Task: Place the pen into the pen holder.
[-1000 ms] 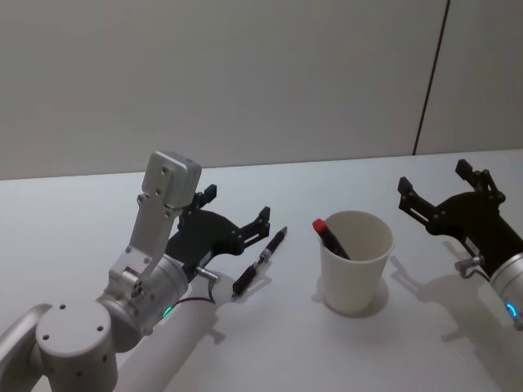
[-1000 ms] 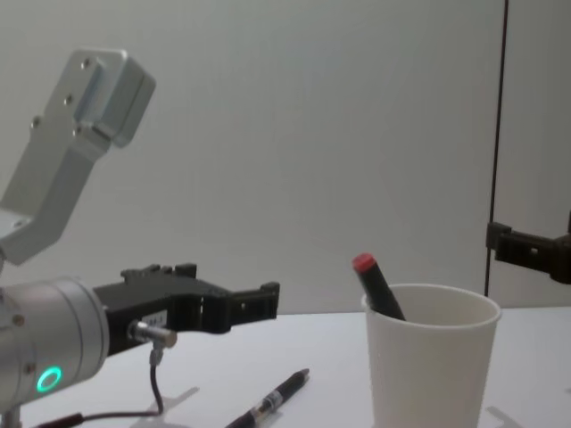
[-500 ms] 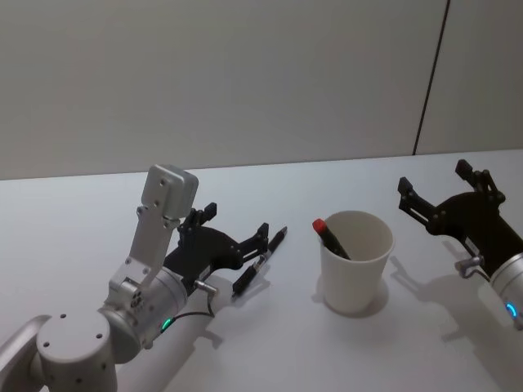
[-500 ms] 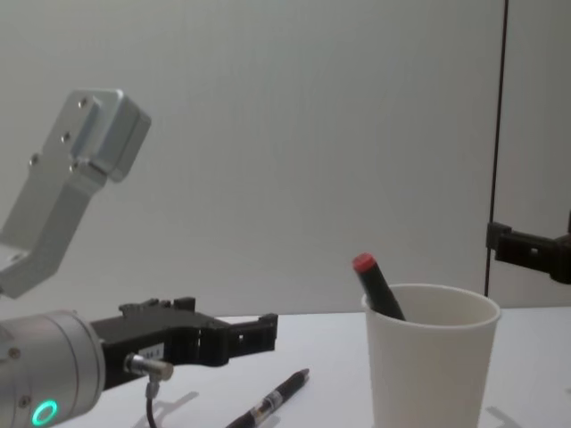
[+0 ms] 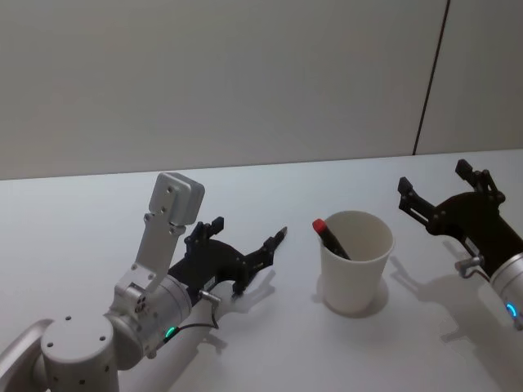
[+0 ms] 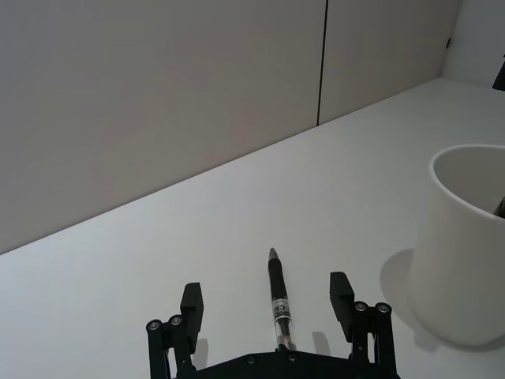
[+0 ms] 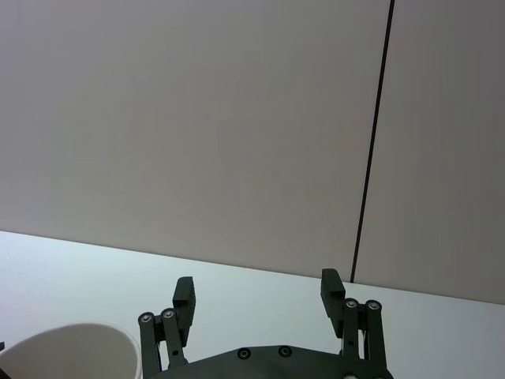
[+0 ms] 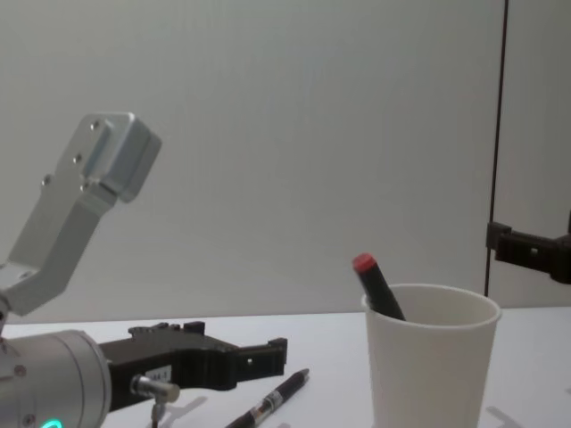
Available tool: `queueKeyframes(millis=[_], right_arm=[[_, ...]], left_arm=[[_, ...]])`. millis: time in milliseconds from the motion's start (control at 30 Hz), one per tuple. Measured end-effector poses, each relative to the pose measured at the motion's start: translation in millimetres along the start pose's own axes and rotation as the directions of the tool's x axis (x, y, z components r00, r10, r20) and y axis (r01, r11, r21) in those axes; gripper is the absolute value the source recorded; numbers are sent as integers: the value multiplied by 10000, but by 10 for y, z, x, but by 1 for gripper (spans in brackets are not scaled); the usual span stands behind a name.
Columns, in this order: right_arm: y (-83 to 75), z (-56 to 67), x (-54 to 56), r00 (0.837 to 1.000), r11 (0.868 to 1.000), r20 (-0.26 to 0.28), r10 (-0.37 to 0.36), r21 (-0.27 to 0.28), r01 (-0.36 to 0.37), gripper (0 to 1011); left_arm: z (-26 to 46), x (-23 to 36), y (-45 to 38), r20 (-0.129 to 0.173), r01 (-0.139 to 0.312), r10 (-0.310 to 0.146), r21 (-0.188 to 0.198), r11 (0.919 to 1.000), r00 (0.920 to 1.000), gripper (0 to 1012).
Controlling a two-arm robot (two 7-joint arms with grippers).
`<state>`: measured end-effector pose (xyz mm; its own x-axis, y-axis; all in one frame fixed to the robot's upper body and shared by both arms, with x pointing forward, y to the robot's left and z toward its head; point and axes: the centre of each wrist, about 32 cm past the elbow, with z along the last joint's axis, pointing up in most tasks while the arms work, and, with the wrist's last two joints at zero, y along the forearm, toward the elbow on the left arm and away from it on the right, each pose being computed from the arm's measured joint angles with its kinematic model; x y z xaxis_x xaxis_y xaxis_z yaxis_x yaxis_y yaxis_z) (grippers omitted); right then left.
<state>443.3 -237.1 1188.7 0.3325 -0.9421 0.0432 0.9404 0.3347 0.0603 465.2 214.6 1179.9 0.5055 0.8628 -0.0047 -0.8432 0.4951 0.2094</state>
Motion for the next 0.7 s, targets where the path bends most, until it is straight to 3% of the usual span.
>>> queueKeyframes(millis=[700], right_arm=[[0,0,0,10000,10000,0,0,1,0,1001]], left_arm=[[-13,-14,-10,-51,245,-243,308,9992,9997,1001]])
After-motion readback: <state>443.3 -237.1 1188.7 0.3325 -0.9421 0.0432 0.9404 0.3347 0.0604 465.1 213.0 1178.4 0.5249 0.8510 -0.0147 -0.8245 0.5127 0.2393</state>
